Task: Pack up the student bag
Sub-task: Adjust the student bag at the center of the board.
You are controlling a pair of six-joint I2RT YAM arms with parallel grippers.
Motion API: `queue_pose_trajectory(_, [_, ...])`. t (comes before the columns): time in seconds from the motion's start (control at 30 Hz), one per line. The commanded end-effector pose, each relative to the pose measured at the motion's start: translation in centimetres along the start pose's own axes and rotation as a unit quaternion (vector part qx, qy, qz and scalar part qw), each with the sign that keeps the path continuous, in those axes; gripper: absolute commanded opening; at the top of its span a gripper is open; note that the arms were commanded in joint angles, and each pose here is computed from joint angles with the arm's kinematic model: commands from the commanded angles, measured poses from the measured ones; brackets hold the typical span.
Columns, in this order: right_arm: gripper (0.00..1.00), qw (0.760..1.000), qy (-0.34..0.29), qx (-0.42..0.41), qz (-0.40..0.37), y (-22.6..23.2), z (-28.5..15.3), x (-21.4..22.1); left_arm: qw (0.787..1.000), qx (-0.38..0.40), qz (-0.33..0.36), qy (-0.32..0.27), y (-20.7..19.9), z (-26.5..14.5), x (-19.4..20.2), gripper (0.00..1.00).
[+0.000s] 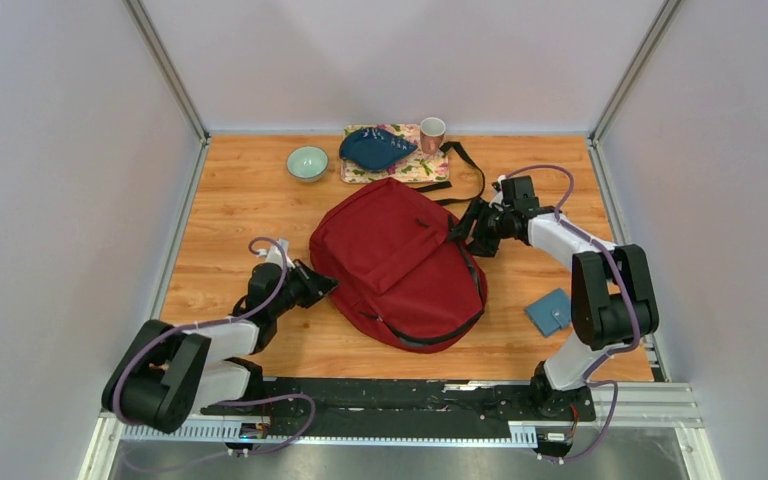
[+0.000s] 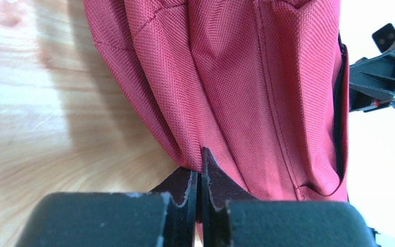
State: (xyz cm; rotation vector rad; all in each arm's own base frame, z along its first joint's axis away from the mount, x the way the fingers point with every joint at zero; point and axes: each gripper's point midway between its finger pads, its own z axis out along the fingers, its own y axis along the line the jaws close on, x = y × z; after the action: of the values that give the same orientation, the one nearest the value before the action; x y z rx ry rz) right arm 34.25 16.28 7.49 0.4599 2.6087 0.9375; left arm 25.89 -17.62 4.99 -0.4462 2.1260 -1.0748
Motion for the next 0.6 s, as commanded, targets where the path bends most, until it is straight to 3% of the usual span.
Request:
queue_pose_trajectory(0.0, [0.63, 0.998, -0.046, -0.017, -0.033, 2.8, -0.9, -3.0, 0.999, -0.028, 0.011, -0.016, 1.5, -1.6, 0.4, 0.22])
queue_pose_trajectory(0.07, [0.66, 0.995, -0.086, 0.017, -0.052, 2.2, -2.6, -4.0, 1.0, -0.018, 0.003, -0.007, 1.4, -2.0, 1.2, 0.34])
queue_pose_trajectory(0.1, [0.69, 0.994, -0.092, 0.035, -0.049, 1.5, -3.6, -3.9, 1.0, 0.003, -0.003, -0.006, 0.6, -2.2, 1.3, 0.47])
queue_pose_trajectory(0.2, [0.7, 0.985, -0.141, 0.078, -0.06, 0.9, -7.4, -4.4, 1.0, 0.025, -0.018, -0.002, 0.1, -2.7, 2.0, 0.6])
queue_pose_trajectory(0.4, [0.72, 0.969, -0.203, 0.1, -0.102, 1.8, -13.3, -1.2, 0.998, 0.057, -0.014, 0.01, -1.9, -2.9, 3.2, 0.72])
queue_pose_trajectory(0.57, [0.7, 0.982, -0.152, 0.002, -0.111, 4.9, -12.6, 5.1, 0.998, 0.05, -0.019, 0.013, -2.0, -2.5, 4.0, 0.74])
